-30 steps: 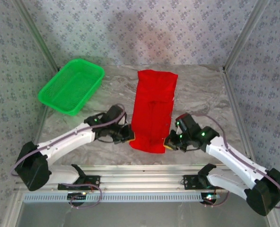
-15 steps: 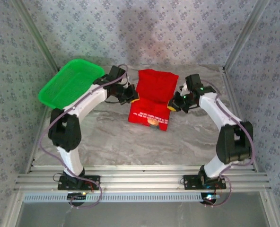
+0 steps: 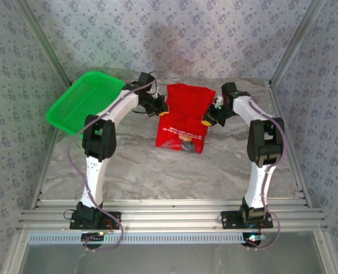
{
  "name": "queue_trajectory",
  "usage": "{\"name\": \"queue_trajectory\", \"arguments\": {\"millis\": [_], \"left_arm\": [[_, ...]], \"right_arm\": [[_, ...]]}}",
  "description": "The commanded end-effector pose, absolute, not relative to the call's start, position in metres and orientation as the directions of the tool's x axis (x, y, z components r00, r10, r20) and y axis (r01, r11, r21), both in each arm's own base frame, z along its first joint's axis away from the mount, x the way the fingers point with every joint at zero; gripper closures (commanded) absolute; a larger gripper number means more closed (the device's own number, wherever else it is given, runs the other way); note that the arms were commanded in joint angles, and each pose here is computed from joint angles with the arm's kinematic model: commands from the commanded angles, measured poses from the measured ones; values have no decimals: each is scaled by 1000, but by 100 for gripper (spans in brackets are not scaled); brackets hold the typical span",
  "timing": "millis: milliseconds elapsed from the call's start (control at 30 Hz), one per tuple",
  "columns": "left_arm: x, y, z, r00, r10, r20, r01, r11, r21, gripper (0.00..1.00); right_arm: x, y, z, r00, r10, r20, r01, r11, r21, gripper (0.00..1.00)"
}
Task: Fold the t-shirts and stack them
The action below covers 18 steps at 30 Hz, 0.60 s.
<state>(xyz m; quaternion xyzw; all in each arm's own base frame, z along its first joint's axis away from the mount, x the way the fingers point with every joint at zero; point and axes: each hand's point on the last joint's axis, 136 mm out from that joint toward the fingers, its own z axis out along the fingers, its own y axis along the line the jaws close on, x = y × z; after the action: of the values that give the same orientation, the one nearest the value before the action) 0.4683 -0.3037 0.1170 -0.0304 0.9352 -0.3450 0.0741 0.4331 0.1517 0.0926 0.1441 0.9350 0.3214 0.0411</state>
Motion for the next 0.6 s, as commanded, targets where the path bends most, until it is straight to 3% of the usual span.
{"name": "queue_trajectory", "arguments": {"millis": [0,133,200,300,400,567], "left_arm": [[480,-306,114,-990,-90,-111,7,746,-666,96],[499,-318,110,-989,-90,-115,14,724,-690,95],[507,-325,108,-991,-87,-101,9,709,-705,91],[520,-332,112,-989,-105,-108,6,689,-725,69],[533,-332,139,-978,-152,-143,10,653,-757,52],[545,-303,193,-949,-233,-214,14,643,-766,42]], "right_arm": [[443,148,85,-955,296,37,257,754,605,100],[467,144,81,-942,335,36,287,742,606,98],[479,142,82,-932,361,36,305,727,615,82],[500,139,90,-916,402,17,314,688,655,57],[519,133,120,-886,460,-56,291,646,706,49],[510,123,183,-858,467,-215,192,679,709,47]]}}
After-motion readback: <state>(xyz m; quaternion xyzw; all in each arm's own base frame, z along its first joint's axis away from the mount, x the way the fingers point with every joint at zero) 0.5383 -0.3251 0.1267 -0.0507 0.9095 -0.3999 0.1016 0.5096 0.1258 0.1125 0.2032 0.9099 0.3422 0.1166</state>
